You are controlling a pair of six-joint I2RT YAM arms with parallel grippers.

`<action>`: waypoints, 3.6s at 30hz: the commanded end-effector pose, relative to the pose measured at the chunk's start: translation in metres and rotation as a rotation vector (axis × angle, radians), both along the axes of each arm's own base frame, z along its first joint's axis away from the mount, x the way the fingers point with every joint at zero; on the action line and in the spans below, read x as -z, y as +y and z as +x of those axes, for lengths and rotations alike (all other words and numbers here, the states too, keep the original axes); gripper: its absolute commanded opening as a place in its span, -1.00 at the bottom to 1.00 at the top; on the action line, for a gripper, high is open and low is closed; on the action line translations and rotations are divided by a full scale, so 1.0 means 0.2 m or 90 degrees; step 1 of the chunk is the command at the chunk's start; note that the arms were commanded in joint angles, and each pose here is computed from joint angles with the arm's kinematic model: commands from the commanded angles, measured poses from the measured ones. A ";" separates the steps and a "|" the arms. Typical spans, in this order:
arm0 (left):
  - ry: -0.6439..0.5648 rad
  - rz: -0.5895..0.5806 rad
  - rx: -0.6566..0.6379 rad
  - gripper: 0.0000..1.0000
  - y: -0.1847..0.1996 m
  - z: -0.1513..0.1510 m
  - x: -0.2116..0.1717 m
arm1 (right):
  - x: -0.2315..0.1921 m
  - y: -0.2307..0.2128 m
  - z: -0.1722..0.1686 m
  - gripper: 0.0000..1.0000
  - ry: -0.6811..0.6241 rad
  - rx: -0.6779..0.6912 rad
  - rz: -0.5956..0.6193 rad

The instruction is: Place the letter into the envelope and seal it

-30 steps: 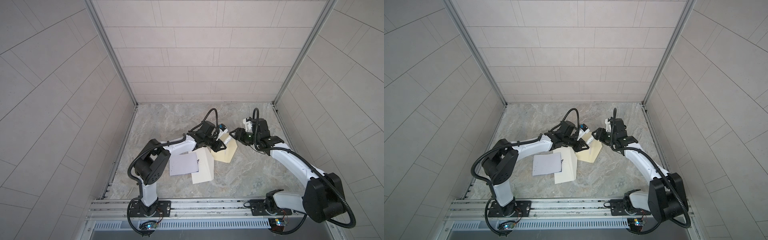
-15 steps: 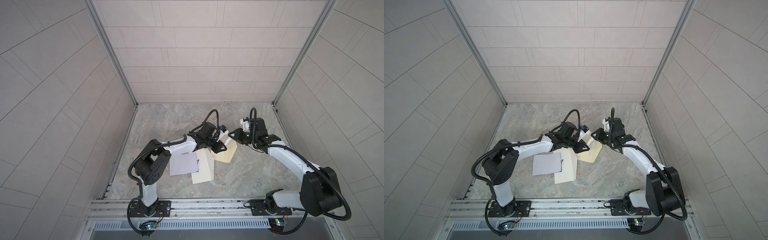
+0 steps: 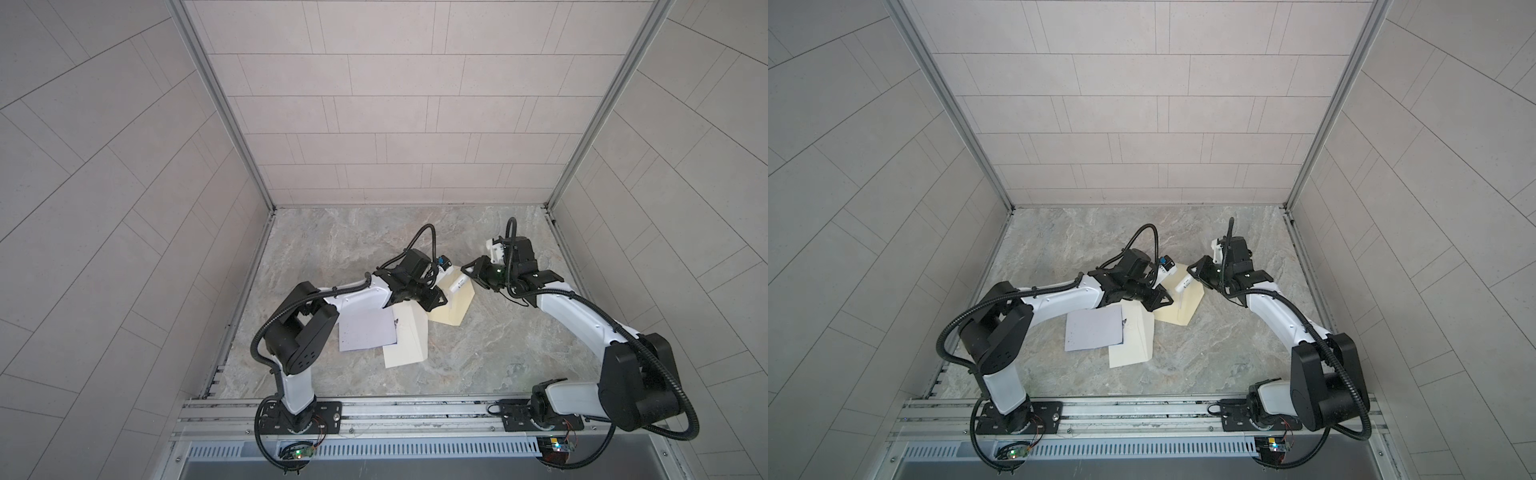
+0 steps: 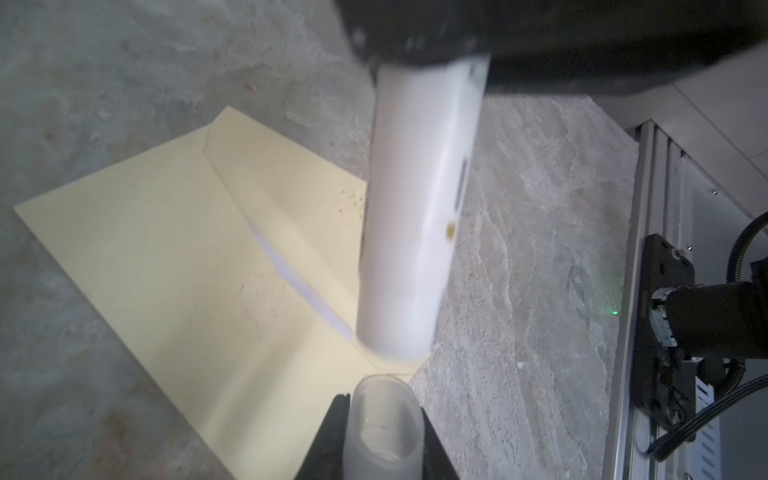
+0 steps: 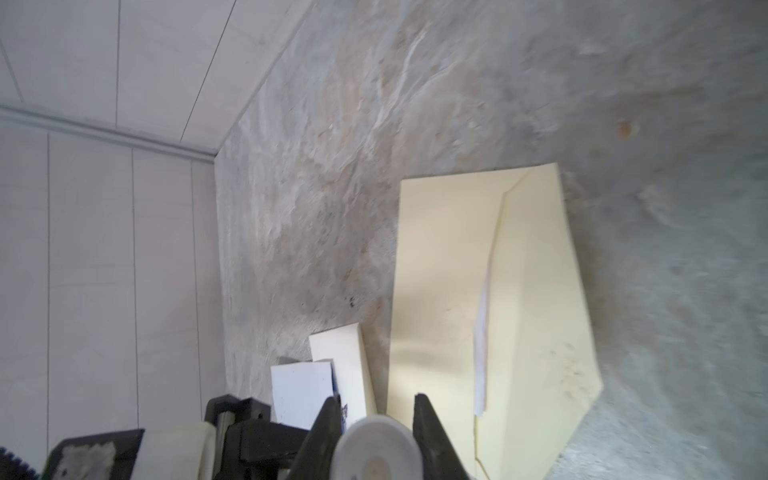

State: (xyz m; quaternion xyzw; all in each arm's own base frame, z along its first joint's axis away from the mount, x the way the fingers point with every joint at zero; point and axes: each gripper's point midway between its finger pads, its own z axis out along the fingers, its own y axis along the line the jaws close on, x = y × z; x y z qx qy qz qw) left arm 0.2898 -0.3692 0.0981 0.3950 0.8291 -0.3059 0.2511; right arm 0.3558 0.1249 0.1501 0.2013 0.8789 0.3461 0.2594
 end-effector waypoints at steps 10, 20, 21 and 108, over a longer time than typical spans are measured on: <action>0.028 0.076 -0.058 -1.00 0.30 -0.05 0.07 | 0.09 -0.12 -0.01 -0.92 0.037 0.050 -0.037; 0.065 0.173 -0.078 -0.87 0.43 -0.06 0.29 | 0.09 -0.09 -0.02 -0.91 0.042 0.023 -0.056; 0.066 0.176 -0.076 -0.78 0.43 -0.06 0.30 | 0.09 -0.09 -0.02 -0.90 0.041 0.023 -0.056; -0.072 -0.100 -0.010 -1.00 -0.04 0.09 -0.25 | -0.08 0.37 -0.10 -0.04 0.018 -0.194 0.012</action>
